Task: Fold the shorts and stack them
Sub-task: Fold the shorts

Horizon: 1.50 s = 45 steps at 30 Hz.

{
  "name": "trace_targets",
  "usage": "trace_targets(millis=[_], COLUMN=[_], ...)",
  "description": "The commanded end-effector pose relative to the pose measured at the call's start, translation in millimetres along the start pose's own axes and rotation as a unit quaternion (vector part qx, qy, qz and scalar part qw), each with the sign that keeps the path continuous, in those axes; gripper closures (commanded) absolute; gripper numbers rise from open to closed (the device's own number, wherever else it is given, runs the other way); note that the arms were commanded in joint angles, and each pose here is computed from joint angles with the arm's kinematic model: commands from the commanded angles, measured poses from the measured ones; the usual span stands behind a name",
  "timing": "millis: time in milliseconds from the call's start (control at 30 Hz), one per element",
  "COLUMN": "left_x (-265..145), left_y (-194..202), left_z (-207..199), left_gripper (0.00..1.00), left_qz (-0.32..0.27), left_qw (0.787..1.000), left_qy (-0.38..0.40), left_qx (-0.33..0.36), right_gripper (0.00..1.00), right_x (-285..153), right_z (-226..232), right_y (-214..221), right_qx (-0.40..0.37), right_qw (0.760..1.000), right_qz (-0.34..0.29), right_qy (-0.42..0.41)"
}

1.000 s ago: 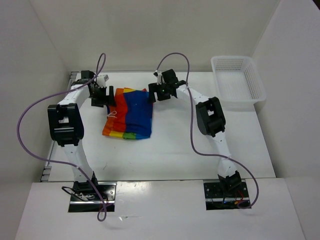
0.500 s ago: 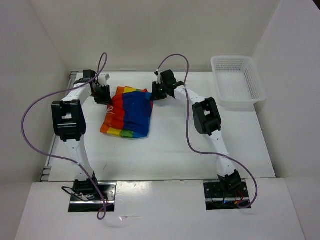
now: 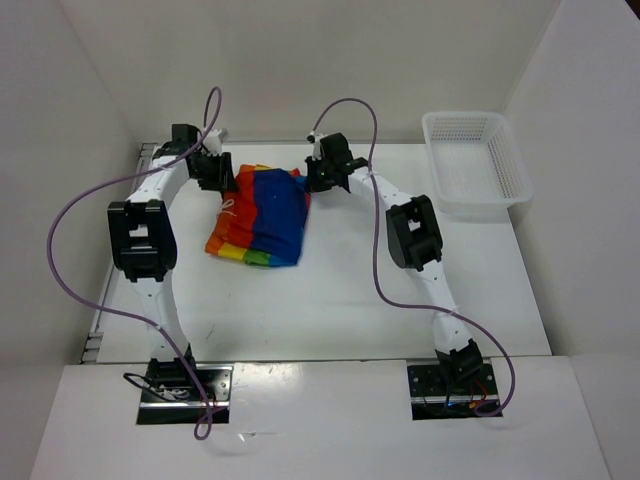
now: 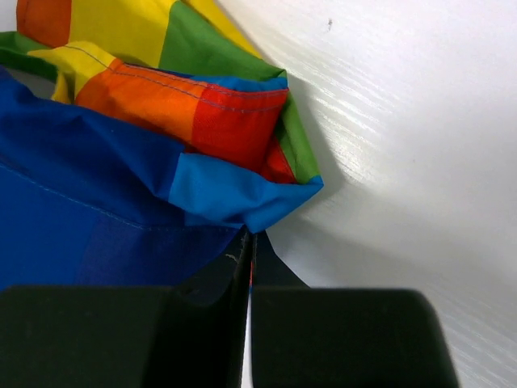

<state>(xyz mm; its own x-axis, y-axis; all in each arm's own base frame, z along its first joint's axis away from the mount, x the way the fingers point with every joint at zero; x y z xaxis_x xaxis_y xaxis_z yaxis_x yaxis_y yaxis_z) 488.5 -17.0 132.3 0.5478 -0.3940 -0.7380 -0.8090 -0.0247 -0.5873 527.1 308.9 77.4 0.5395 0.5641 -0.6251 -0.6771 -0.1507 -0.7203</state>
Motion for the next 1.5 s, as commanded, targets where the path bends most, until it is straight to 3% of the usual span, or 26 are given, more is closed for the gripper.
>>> trace_targets(millis=[0,167,300,400,433,467,567,733,867,900,967,1067,1133,1367,1467], left_x=[6.9,42.1,46.6,50.3,50.4,50.4,48.1,30.4,12.7,-0.2,-7.1,-42.3,-44.8,-48.3,-54.2], left_y=[-14.7,-1.4,-2.8,-4.0,-2.3,-2.3,-9.8,-18.6,-20.2,-25.4,-17.7,-24.3,-2.6,62.3,69.8], left_z=[-8.7,49.2,61.2,63.1,61.5,61.5,50.0,36.2,26.2,20.2,15.4,7.9,9.1,7.3,9.4], left_gripper=[0.47,0.47,0.43,0.39,0.37,0.35,0.27,0.15,0.09,0.02,0.01,0.01,0.01,0.01,0.01], left_qz=[-0.023,0.009,0.008,0.01,0.014,0.014,0.005,-0.009,-0.02,-0.031,-0.029,-0.062,-0.042,0.014,0.013], left_qw=[0.999,0.994,0.992,0.992,0.992,0.992,0.995,0.996,0.997,0.996,0.997,0.995,0.997,0.997,0.997], left_qy=[0.003,-0.112,-0.127,-0.127,-0.122,-0.122,-0.103,-0.083,-0.077,-0.078,-0.073,-0.072,-0.069,-0.068,-0.076], left_qx=[0.024,0.001,-0.003,-0.004,-0.005,-0.005,0.002,0.007,0.012,0.016,0.015,0.02,0.008,-0.02,-0.023], right_gripper=[1.0,1.0,1.0,0.94,0.9,0.73,0.44,0.29,0.26,0.24,0.24,0.24,0.24,0.24,0.24], right_x=[-10.8,-16.3,-25.4,-26.1,-26.1,-33.0,-46.6,-85.2,-129.0,-125.5,-136.6,-130.8,-123.6,-94.0,-82.5], right_z=[13.0,-2.5,-22.4,-25.4,-25.4,-23.4,-20.0,-1.4,30.1,36.4,50.8,59.7,63.3,100.2,110.8], right_y=[-27.9,-33.0,-47.4,-47.9,-47.9,-57.5,-71.4,-88.8,-82.4,-55.0,-37.5,8.3,35.6,71.3,77.5], right_qx=[-0.037,-0.04,-0.06,-0.066,-0.066,-0.067,-0.068,-0.077,-0.045,-0.028,0.022,0.088,0.11,0.133,0.138], right_qw=[0.999,0.997,0.989,0.987,0.987,0.985,0.983,0.984,0.993,0.998,0.999,0.994,0.99,0.978,0.975], right_qz=[-0.034,-0.046,-0.073,-0.073,-0.073,-0.085,-0.102,-0.111,-0.099,-0.058,-0.034,0.024,0.057,0.108,0.12], right_qy=[-0.018,0.05,0.116,0.126,0.126,0.131,0.14,0.119,0.052,0.015,-0.025,-0.056,-0.061,-0.118,-0.129])
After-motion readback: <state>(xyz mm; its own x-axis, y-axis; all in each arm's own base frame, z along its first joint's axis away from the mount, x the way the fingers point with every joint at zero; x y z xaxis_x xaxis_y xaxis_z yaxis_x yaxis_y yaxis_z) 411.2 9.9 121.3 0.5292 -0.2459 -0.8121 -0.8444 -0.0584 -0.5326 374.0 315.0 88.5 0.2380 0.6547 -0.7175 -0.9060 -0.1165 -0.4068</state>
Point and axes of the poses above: each gripper's point midway between its finger pads, its own x axis out along the fingers, its own z axis along the line the jaws close on, y = z × x, the point moved 5 cm from there along -x, back along the fingers, and after that the axes turned 2 degrees about -x, right-handed, at the moved point
